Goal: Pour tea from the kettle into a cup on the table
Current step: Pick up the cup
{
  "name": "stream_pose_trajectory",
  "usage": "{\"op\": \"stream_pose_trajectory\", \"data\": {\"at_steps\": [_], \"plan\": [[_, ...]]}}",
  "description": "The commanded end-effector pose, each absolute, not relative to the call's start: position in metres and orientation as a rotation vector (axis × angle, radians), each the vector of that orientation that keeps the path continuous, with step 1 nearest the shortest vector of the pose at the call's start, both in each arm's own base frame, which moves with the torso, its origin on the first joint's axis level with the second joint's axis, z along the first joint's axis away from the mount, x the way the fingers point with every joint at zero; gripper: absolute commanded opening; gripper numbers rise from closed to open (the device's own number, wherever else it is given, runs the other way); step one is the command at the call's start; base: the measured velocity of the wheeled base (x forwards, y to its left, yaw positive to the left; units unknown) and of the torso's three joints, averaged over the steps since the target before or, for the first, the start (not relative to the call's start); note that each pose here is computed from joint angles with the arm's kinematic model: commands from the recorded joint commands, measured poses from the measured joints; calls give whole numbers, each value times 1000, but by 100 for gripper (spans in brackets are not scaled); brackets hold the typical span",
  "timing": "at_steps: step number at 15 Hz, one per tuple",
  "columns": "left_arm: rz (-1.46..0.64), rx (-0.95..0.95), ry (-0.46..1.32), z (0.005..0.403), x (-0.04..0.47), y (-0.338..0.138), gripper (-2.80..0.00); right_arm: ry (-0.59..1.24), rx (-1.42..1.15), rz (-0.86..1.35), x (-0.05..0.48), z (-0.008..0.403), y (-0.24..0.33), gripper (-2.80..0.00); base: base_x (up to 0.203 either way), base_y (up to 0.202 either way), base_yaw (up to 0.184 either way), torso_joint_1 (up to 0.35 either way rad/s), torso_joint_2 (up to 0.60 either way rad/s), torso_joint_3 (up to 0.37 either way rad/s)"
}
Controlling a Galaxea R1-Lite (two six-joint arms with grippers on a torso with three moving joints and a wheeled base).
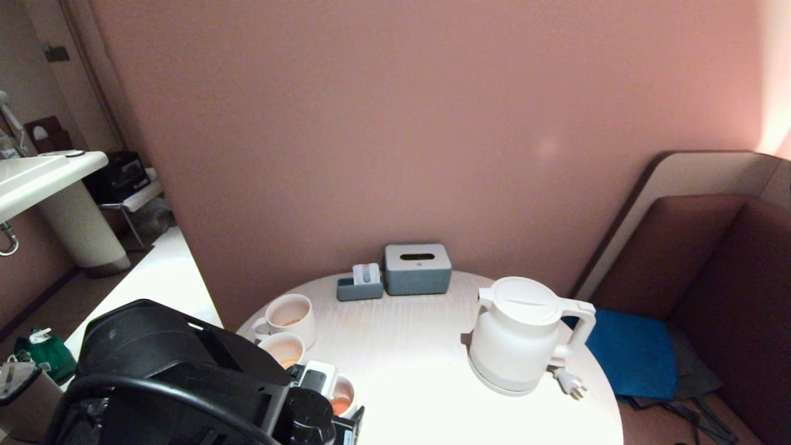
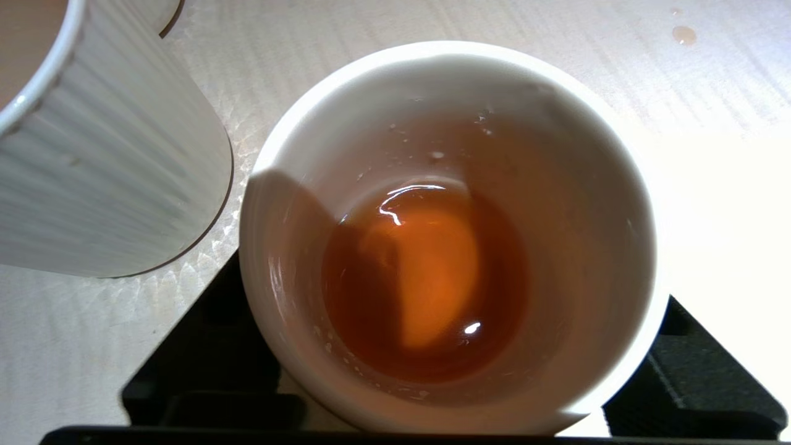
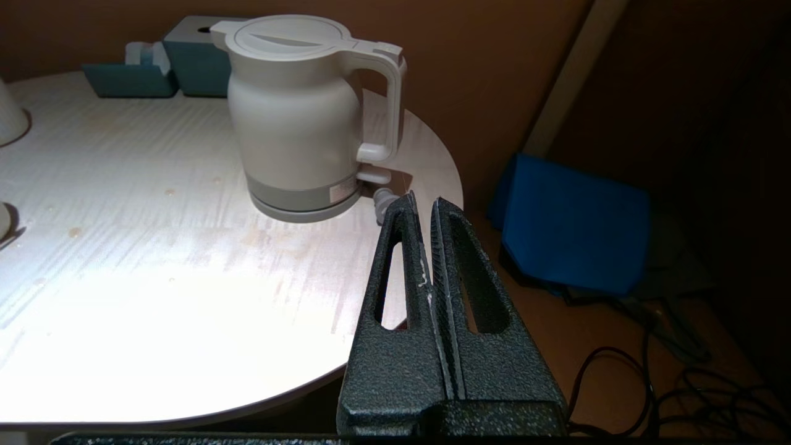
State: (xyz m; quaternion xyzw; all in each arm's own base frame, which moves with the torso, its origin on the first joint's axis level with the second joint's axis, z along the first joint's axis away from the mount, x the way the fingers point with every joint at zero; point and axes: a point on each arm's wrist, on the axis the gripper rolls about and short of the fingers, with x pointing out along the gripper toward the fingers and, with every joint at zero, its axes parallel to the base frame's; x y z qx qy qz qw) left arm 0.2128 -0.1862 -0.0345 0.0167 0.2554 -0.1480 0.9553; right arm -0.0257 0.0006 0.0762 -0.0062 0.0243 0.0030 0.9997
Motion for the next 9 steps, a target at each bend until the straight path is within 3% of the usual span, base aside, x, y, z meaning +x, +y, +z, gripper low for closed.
{"op": "stream_pose_trajectory", "data": {"at_steps": [1, 9], "plan": [[-304, 9, 480, -31, 215, -188, -280, 51, -13, 6, -26, 76, 1, -280, 0, 0, 0, 0, 0, 0], [-306, -5, 471, -28, 215, -188, -280, 51, -13, 6, -26, 76, 1, -280, 0, 0, 0, 0, 0, 0]]}}
